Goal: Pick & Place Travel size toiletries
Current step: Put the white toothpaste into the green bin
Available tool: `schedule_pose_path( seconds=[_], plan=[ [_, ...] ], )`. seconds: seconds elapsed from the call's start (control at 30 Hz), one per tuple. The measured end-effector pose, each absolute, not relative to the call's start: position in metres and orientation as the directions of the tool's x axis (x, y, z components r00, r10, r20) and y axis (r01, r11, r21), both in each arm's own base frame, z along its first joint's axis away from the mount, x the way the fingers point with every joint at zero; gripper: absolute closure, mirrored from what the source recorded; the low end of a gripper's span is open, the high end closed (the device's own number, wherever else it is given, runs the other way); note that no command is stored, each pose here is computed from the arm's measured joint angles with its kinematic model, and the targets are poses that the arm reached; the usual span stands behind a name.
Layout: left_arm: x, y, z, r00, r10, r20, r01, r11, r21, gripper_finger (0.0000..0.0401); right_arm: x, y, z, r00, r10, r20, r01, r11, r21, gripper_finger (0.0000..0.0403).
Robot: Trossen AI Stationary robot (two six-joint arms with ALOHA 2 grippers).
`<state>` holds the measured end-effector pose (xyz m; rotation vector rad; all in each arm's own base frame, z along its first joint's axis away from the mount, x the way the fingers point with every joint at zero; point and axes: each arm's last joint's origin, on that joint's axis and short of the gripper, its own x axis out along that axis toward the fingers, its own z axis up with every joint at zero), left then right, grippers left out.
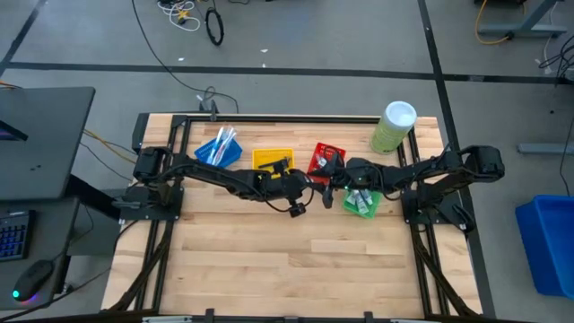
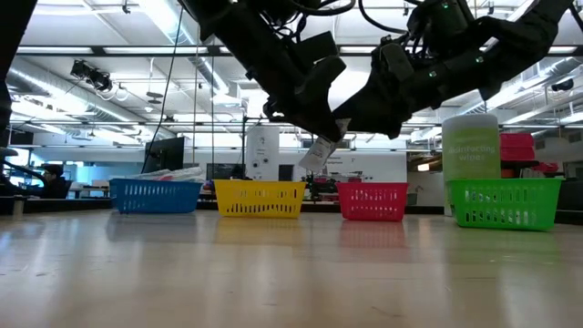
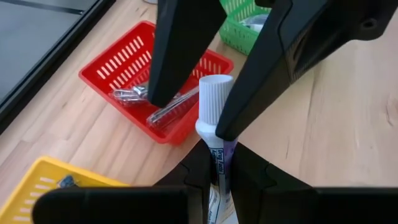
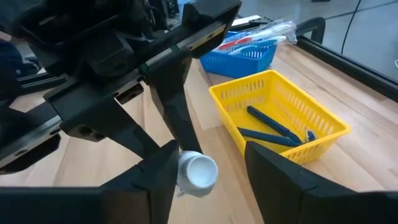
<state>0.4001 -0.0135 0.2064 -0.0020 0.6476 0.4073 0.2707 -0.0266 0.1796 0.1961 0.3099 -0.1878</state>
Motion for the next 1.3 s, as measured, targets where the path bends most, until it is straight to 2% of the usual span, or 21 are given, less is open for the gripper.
schedule_pose_path(
  seconds=[0.6, 0.93, 1.3],
  plan=[
    [0.3999, -0.0119, 0.2071, 0.706, 0.427, -0.565, -0.431, 0.892, 0.136, 0.0353, 0.2707, -0.0283, 0.1804, 0.939, -0.144, -0.313, 0.203, 0.965, 0.165, 0.0325],
    [0.3999, -0.0118, 0.2072, 0.704, 0.431, -0.564, -0.432, 0.891, 0.141, 0.0348, 0.2707, -0.0283, 0.1805, 0.939, -0.144, -0.313, 0.203, 0.965, 0.165, 0.0329],
    [0.4004, -0.0117, 0.2079, 0.708, 0.435, -0.557, -0.453, 0.884, 0.115, 0.0277, 0.2698, -0.0282, 0.1774, 0.928, -0.145, -0.342, 0.21, 0.964, 0.161, 0.0329]
  ],
)
